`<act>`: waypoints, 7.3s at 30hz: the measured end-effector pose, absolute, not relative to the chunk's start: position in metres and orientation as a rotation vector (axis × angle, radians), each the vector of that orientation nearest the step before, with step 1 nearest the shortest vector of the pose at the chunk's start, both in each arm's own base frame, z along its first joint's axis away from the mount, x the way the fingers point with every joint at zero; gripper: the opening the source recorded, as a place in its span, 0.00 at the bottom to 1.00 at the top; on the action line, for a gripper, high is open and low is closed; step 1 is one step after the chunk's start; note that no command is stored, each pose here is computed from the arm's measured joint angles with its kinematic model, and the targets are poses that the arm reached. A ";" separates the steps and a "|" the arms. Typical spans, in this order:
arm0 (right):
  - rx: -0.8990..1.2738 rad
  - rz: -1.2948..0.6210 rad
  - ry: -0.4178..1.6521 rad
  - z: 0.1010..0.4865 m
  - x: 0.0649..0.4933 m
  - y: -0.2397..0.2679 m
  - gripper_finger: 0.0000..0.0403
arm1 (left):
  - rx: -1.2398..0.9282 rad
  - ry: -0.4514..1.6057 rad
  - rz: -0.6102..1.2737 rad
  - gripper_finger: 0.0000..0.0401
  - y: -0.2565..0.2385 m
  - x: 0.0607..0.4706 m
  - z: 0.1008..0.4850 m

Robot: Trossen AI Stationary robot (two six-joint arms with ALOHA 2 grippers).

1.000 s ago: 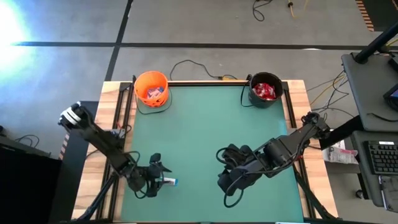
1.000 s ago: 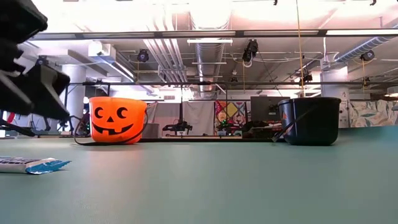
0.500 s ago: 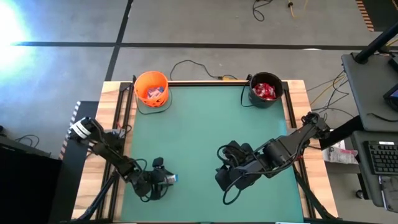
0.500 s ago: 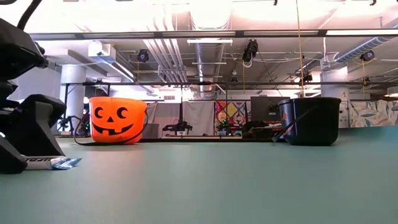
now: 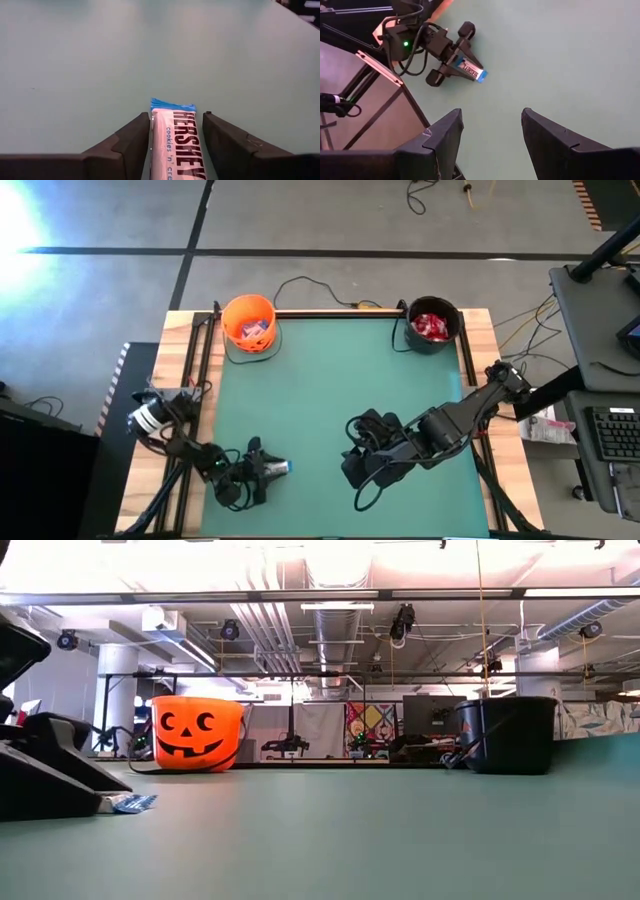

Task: Sort candy by brand, put in halloween buckets
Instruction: Put the white chocolate into the orange bucket, then return to Home Position

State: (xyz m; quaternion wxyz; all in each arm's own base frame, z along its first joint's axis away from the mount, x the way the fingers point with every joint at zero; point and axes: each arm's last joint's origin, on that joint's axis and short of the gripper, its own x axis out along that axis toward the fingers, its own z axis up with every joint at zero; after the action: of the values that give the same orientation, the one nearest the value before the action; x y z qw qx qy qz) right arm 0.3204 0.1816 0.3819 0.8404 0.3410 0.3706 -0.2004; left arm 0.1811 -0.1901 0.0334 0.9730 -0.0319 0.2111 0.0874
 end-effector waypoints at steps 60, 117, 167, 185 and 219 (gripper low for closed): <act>0.897 -0.180 0.499 0.295 0.350 0.223 0.49 | -0.239 0.510 1.140 0.24 0.153 0.160 0.291; 0.099 -0.188 1.269 0.131 0.420 -0.012 0.17 | -0.747 0.021 0.061 0.68 0.014 0.106 0.364; 0.166 -0.113 0.534 0.285 0.380 0.026 0.19 | -0.375 0.028 0.159 0.68 0.014 0.094 0.309; 0.014 -0.024 0.454 0.314 0.328 0.034 0.18 | -0.074 0.113 0.066 0.68 0.009 0.099 0.278; -0.012 0.091 -0.029 0.237 0.112 0.005 0.18 | 0.023 0.149 -0.044 0.68 -0.007 0.122 0.249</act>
State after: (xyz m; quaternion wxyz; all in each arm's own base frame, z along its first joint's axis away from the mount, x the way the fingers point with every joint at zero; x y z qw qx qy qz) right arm 0.1119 0.0051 0.2371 0.9988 -0.0061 -0.0147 0.0454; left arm 0.1222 -0.0068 0.2494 0.9969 0.0117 0.0745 -0.0222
